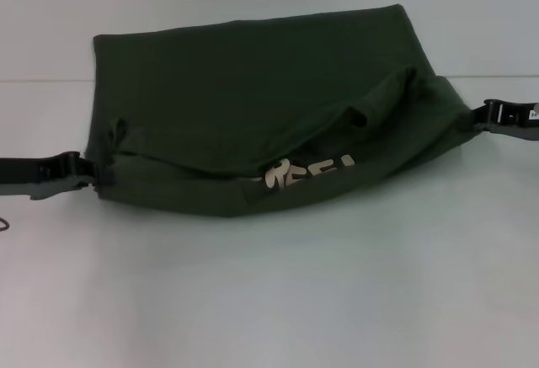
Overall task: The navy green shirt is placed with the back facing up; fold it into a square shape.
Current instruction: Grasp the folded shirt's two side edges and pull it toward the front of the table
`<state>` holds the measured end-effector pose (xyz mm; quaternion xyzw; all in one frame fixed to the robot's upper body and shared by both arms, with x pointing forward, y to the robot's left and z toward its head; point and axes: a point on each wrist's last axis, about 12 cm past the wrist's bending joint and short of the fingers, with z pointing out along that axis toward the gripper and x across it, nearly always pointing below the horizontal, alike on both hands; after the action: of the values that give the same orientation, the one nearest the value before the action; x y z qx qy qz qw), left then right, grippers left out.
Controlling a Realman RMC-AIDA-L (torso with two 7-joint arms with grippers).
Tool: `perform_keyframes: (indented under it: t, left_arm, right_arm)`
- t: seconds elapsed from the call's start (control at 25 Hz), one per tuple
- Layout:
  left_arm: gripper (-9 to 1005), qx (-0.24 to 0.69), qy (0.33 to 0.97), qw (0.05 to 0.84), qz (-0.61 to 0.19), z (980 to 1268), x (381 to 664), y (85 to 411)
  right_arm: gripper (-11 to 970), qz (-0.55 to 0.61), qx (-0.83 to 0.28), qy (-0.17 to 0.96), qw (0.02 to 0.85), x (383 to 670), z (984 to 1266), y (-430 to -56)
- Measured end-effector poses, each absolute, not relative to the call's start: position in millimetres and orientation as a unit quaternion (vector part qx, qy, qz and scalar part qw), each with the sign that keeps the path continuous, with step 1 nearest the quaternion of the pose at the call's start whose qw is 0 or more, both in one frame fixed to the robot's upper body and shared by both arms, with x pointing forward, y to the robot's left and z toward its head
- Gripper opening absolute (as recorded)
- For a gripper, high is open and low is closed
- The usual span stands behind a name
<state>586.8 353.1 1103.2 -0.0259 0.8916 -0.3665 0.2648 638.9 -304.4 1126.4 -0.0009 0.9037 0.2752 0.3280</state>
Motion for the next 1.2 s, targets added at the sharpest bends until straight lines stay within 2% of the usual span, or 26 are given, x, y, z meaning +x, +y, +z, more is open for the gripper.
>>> perform_keyframes:
  t: [0.68,0.92,1.2]
  left_arm:
    - [13,-0.054,0.898,0.269,-0.345,1096.7,577.5,368.1]
    - [14,-0.035,0.898,0.263,-0.352,1097.9,576.1,364.0]
    - [14,0.038,0.891,0.227,-0.392,1106.0,548.1,365.4]
  right_arm:
    - [22,0.301,0.024,0.896,0.325,626.1,1123.7,-319.4]
    - [22,0.31,0.012,0.897,0.314,624.7,1123.3,-312.3]
    - [21,0.379,-0.012,0.899,0.218,583.0,1111.8,-316.0]
